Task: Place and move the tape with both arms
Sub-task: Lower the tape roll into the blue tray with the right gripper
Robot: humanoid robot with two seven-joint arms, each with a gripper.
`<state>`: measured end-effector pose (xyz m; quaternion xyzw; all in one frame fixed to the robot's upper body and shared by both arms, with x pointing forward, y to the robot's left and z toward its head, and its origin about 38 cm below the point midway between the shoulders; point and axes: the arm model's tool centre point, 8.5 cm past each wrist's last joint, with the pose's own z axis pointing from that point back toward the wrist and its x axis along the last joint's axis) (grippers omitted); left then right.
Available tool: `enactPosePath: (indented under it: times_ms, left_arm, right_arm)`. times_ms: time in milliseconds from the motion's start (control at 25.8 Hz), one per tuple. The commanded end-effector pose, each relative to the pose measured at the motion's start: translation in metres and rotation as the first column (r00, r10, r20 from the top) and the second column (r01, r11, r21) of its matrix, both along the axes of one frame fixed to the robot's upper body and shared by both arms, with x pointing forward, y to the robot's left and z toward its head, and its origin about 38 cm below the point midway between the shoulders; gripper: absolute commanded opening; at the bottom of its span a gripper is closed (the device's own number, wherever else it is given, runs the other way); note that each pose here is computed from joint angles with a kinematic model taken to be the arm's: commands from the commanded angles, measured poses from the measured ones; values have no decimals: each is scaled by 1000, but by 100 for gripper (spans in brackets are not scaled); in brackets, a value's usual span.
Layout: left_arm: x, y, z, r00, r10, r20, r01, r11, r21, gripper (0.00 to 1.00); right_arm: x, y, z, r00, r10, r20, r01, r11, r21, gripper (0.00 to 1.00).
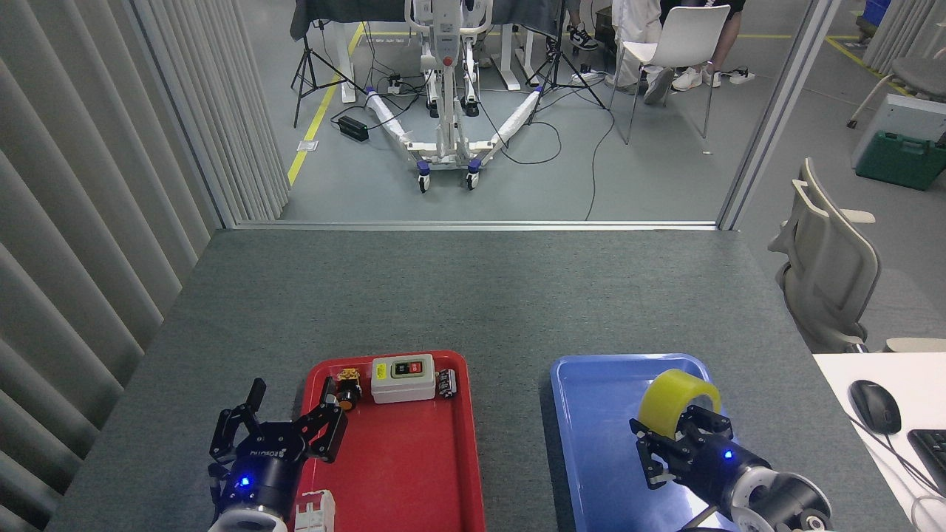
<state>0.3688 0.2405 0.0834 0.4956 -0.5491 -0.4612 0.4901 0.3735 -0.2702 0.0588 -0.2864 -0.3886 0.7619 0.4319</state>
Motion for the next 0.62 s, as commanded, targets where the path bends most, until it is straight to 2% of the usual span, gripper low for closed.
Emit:
enactPosePath:
  times_ms: [0,193,310,387,426,503,580]
  left_arm:
    - [0,-6,-2,1000,-3,-6,3,1000,-15,100]
    - [-2,-11,6,1000,-8,14,9,999,-40,100]
    - [-3,-17,6,997,-72,19,72,997,-42,100]
    - [-3,-22,6,994,-110,24,111,993,-43,100]
    - [-3,-23,6,992,-121,25,122,992,-43,100]
    - [-3,-24,5,992,-125,23,126,991,-44,100]
    - [-3,-23,4,993,-121,19,121,992,-45,100]
  right_arm:
    - [13,-4,-1,996,-31,-88,26,998,-52,25]
    - [15,2,1,991,-31,-126,22,997,-73,24]
    - [10,13,-3,984,-3,-175,-15,995,-102,24]
    - [0,15,-8,982,5,-191,-22,996,-85,24]
    - [-7,16,-11,979,11,-201,-26,997,-75,27]
    - [-19,18,-12,980,21,-200,-35,997,-68,40]
    - [-31,19,-13,980,26,-200,-41,997,-71,49]
